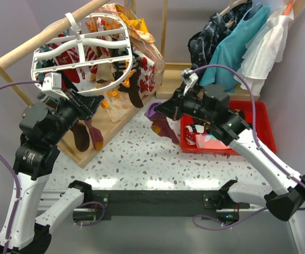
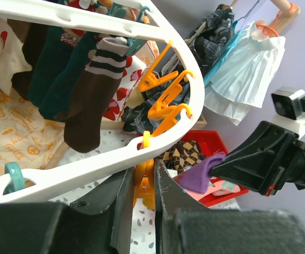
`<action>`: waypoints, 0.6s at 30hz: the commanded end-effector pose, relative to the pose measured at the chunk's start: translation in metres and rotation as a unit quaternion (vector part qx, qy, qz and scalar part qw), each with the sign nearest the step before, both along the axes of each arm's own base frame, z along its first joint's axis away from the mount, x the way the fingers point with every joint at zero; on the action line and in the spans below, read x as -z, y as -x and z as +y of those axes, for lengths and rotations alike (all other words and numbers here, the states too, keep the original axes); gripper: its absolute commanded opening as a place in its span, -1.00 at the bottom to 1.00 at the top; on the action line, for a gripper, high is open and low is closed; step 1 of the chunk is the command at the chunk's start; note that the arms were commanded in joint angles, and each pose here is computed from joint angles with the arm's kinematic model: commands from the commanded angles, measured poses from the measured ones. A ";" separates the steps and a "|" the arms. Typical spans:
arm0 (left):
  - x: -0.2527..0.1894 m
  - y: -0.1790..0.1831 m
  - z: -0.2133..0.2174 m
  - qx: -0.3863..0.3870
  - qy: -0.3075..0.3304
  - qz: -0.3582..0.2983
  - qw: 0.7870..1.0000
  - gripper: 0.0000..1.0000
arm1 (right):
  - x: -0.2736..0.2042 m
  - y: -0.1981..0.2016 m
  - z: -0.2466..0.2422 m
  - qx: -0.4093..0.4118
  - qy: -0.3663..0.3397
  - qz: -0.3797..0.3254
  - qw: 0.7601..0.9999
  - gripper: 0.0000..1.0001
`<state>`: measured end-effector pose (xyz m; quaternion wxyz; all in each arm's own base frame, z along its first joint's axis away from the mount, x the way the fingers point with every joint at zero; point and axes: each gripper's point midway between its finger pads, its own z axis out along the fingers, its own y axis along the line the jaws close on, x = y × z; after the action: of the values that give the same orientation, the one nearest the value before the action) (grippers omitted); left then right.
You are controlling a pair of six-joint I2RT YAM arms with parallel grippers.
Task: Clip the socks to the hanger
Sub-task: Pick up the sock from the bin.
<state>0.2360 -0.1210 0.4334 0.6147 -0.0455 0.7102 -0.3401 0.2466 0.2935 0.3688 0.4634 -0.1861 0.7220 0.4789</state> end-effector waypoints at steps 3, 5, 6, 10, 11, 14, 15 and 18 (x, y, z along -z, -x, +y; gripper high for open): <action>-0.010 0.001 -0.011 0.032 0.011 -0.029 0.999 -0.88 | -0.048 0.027 0.057 -0.078 -0.065 -0.027 0.995 -1.00; -0.011 0.002 -0.012 0.035 0.011 -0.032 0.999 -0.88 | -0.048 0.028 0.073 -0.091 -0.065 -0.023 0.994 -1.00; -0.012 0.003 -0.011 0.035 0.010 -0.035 0.999 -0.88 | -0.050 0.035 0.082 -0.104 -0.067 -0.023 0.992 -1.00; -0.012 0.003 -0.012 0.038 0.005 -0.043 0.998 -0.89 | -0.044 0.042 0.110 -0.131 -0.064 -0.013 0.989 -1.00; -0.011 0.003 -0.012 0.039 0.003 -0.044 0.998 -0.89 | -0.049 0.047 0.115 -0.138 -0.067 -0.016 0.988 -1.00; -0.011 0.004 -0.013 0.043 0.000 -0.053 0.998 -0.89 | -0.051 0.049 0.128 -0.148 -0.069 -0.013 0.986 -1.00; -0.011 0.005 -0.012 0.043 -0.002 -0.055 0.998 -0.89 | -0.051 0.049 0.130 -0.150 -0.069 -0.013 0.986 -1.00; -0.011 0.006 -0.014 0.051 -0.005 -0.064 0.997 -0.89 | -0.053 0.050 0.139 -0.155 -0.070 -0.012 0.985 -1.00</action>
<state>0.2339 -0.1287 0.4378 0.6279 -0.0214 0.6895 -0.3605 0.2007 0.4248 0.3785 0.3772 -0.2667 0.6866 0.5614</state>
